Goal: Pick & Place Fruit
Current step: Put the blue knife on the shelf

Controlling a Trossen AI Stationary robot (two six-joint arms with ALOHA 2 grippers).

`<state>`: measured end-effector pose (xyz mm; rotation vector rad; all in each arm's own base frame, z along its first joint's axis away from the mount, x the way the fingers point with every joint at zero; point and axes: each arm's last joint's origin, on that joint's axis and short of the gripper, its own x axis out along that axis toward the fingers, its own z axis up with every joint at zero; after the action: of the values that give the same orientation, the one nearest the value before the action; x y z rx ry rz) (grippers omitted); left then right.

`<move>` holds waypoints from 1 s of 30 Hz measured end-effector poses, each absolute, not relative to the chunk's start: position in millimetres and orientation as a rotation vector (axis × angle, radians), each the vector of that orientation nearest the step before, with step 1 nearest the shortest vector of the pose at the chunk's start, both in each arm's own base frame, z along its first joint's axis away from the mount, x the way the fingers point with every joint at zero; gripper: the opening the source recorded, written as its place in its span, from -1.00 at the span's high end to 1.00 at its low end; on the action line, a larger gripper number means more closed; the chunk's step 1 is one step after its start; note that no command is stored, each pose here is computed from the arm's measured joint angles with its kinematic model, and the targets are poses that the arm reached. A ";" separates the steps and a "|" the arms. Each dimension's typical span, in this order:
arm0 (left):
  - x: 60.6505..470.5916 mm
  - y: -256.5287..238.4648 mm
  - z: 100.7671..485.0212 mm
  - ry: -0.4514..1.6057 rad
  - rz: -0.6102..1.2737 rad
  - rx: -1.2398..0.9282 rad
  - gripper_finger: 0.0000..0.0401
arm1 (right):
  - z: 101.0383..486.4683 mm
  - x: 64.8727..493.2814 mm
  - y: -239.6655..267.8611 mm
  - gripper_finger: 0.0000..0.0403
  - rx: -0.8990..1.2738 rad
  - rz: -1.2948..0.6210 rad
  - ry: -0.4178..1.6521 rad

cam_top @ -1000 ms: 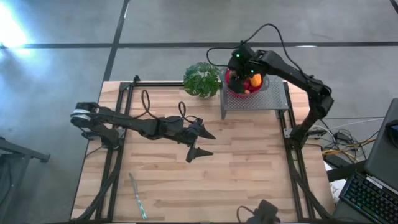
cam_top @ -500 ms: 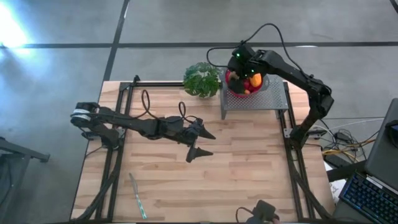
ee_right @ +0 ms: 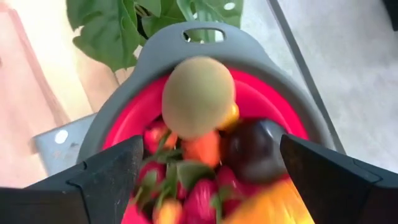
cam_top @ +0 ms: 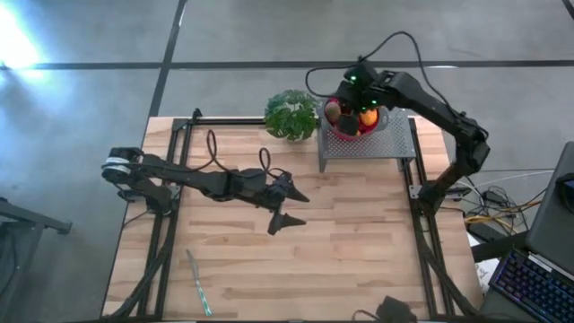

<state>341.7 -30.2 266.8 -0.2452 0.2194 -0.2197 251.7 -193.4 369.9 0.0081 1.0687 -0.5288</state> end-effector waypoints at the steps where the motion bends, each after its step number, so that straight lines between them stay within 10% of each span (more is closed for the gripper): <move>1: 341.5 -30.2 265.8 0.230 -0.218 -0.246 -0.81 | 374.5 247.1 -189.5 -0.86 0.014 -0.534 1.062; 30: 267.1 -167.2 252.7 0.959 -0.465 0.126 -0.81 | 389.8 179.6 -39.7 -0.86 0.049 -0.277 0.939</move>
<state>267.1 -167.2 252.7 0.1261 0.9585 -0.4652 179.6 -39.7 389.8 0.0489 0.9387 -0.2769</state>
